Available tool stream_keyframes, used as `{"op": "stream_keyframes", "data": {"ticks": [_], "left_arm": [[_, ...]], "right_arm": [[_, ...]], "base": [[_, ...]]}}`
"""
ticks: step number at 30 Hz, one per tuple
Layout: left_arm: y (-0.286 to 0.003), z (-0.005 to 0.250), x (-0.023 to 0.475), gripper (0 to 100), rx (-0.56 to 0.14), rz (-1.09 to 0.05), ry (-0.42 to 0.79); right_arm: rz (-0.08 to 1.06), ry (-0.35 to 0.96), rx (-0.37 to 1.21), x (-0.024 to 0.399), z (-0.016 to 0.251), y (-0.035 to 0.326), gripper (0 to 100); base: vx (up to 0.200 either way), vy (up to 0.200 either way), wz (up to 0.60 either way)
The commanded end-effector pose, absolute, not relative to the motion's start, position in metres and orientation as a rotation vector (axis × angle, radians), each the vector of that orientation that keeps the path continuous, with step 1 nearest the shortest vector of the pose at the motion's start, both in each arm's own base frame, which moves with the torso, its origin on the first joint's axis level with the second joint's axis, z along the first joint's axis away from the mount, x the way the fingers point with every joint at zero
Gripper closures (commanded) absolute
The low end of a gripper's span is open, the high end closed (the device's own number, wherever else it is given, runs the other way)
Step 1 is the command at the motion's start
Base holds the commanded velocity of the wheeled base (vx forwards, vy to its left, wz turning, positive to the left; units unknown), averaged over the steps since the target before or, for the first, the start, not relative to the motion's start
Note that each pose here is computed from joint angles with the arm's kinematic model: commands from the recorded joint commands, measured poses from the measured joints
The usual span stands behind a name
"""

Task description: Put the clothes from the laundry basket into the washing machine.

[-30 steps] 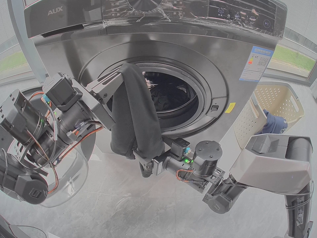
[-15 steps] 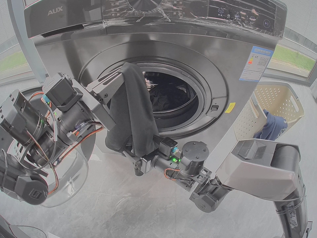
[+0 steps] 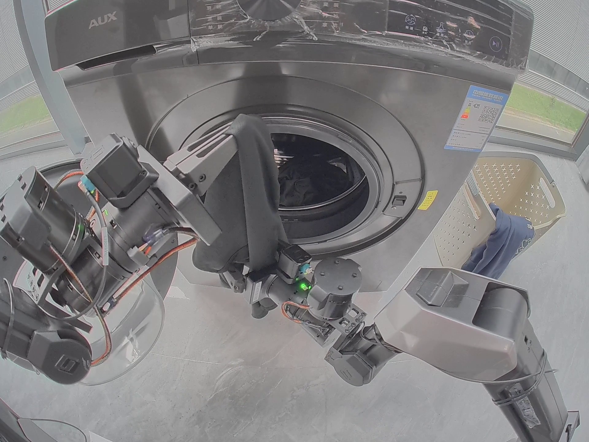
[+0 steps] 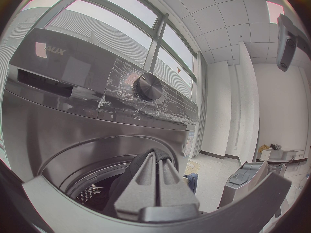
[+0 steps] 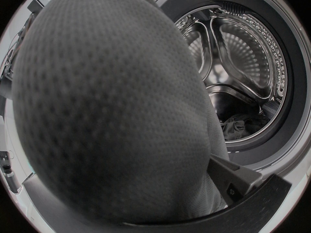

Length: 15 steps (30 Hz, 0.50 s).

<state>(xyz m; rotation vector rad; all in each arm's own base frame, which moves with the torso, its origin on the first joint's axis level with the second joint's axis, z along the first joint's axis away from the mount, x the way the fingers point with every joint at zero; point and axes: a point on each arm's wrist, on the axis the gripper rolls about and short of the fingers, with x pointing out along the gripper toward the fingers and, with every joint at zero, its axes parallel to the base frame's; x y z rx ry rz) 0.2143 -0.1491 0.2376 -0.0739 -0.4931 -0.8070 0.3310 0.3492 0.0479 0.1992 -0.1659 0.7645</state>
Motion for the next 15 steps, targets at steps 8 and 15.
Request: {"op": "stream_keyframes", "data": {"ticks": [8,15], "left_arm": [[-0.135,0.237,0.225,100,-0.057,-0.744,-0.490],[-0.114,0.226,0.239,100,-0.021,-0.672,-0.438]], "right_arm": [[0.710,-0.153,0.217,0.337,0.053,0.329,100],[0.657,-0.142,0.222,0.327,0.084,0.286,100]], "base": [[0.000,0.000,0.00],[0.000,0.000,0.00]]}}
